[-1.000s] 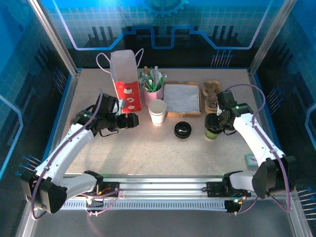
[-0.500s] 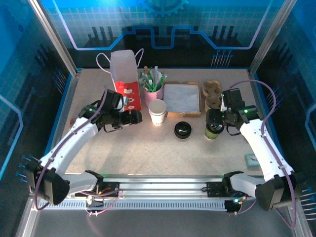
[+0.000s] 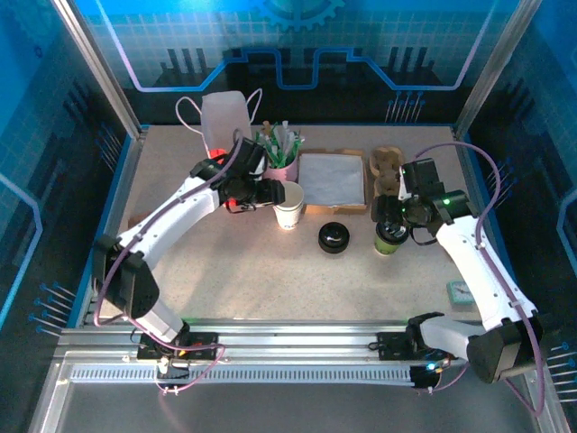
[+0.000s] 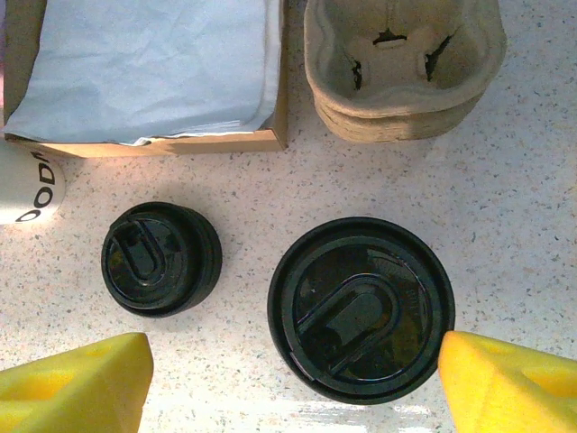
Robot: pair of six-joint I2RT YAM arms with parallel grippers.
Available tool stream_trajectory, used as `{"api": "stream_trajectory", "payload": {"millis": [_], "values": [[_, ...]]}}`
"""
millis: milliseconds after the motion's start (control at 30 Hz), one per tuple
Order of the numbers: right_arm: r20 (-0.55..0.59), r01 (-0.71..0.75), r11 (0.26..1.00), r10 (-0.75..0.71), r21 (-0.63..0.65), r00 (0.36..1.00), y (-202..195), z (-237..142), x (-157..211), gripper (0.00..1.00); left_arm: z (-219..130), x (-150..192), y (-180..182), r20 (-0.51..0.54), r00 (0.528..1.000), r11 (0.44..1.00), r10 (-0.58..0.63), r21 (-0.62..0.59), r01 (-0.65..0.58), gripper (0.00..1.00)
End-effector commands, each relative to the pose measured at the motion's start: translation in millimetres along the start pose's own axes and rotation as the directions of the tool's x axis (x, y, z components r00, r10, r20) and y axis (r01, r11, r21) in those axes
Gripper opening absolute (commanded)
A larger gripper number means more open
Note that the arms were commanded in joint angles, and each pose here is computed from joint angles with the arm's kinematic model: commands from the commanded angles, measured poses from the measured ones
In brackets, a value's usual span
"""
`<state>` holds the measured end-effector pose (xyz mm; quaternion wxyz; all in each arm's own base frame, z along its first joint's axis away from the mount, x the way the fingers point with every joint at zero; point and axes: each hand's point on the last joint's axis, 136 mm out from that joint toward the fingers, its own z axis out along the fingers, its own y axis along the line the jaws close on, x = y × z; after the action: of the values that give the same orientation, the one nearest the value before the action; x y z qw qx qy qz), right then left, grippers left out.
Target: Pack the takeout coffee
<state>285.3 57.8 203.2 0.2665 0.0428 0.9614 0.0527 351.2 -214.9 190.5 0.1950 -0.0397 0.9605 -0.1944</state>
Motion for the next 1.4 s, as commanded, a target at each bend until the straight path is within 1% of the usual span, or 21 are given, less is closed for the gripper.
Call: {"api": "stream_trajectory", "payload": {"millis": [0, 167, 333, 567, 700, 933, 1033, 1100, 1133, 1267, 1367], "values": [[0.038, 0.027, 0.999, -0.025, -0.041, 0.999, 12, -9, -10, 0.83, 3, -7, 0, 0.003, 1.000, 0.998, 0.018, -0.055, -0.018, 0.55], [0.057, 0.046, 0.997, -0.043, -0.059, 0.997, 18, -16, -9, 0.83, 19, -11, -2, -0.014, 0.999, 0.993, 0.044, -0.107, -0.045, 0.49], [0.072, 0.060, 0.996, -0.055, -0.071, 0.996, 21, -21, -9, 0.82, 29, -11, 5, -0.029, 0.997, 0.984, 0.068, -0.164, -0.072, 0.43], [0.072, 0.074, 0.994, -0.069, -0.075, 0.995, 24, -21, -7, 0.82, 30, -13, 14, -0.015, 0.996, 0.971, 0.089, -0.223, -0.090, 0.42], [0.071, 0.082, 0.994, -0.077, -0.078, 0.995, 27, -20, -7, 0.81, 36, -11, 12, -0.026, 0.996, 0.971, 0.089, -0.222, -0.093, 0.34], [0.069, 0.093, 0.993, -0.088, -0.072, 0.994, 29, -19, -5, 0.81, 44, -11, 10, -0.035, 0.995, 0.969, 0.093, -0.225, -0.098, 0.25], [0.069, 0.097, 0.993, -0.093, -0.064, 0.993, 28, -19, -4, 0.81, 44, -12, 9, -0.033, 0.995, 0.970, 0.092, -0.224, -0.097, 0.18], [0.066, 0.102, 0.993, -0.098, -0.065, 0.993, 29, -18, -3, 0.81, 42, -14, 8, -0.027, 0.996, 0.971, 0.089, -0.221, -0.093, 0.11], [0.066, 0.103, 0.993, -0.099, -0.064, 0.993, 29, -18, -3, 0.81, 41, -14, 7, -0.025, 0.996, 0.971, 0.090, -0.219, -0.093, 0.09], [0.064, 0.107, 0.992, -0.103, -0.064, 0.993, 30, -17, -3, 0.81, 38, -16, 5, -0.021, 0.996, 0.972, 0.090, -0.216, -0.093, 0.05], [0.053, 0.117, 0.991, -0.114, -0.064, 0.992, 32, -15, -1, 0.81, 35, -17, 4, -0.019, 0.996, 0.972, 0.091, -0.215, -0.093, 0.00]]}}
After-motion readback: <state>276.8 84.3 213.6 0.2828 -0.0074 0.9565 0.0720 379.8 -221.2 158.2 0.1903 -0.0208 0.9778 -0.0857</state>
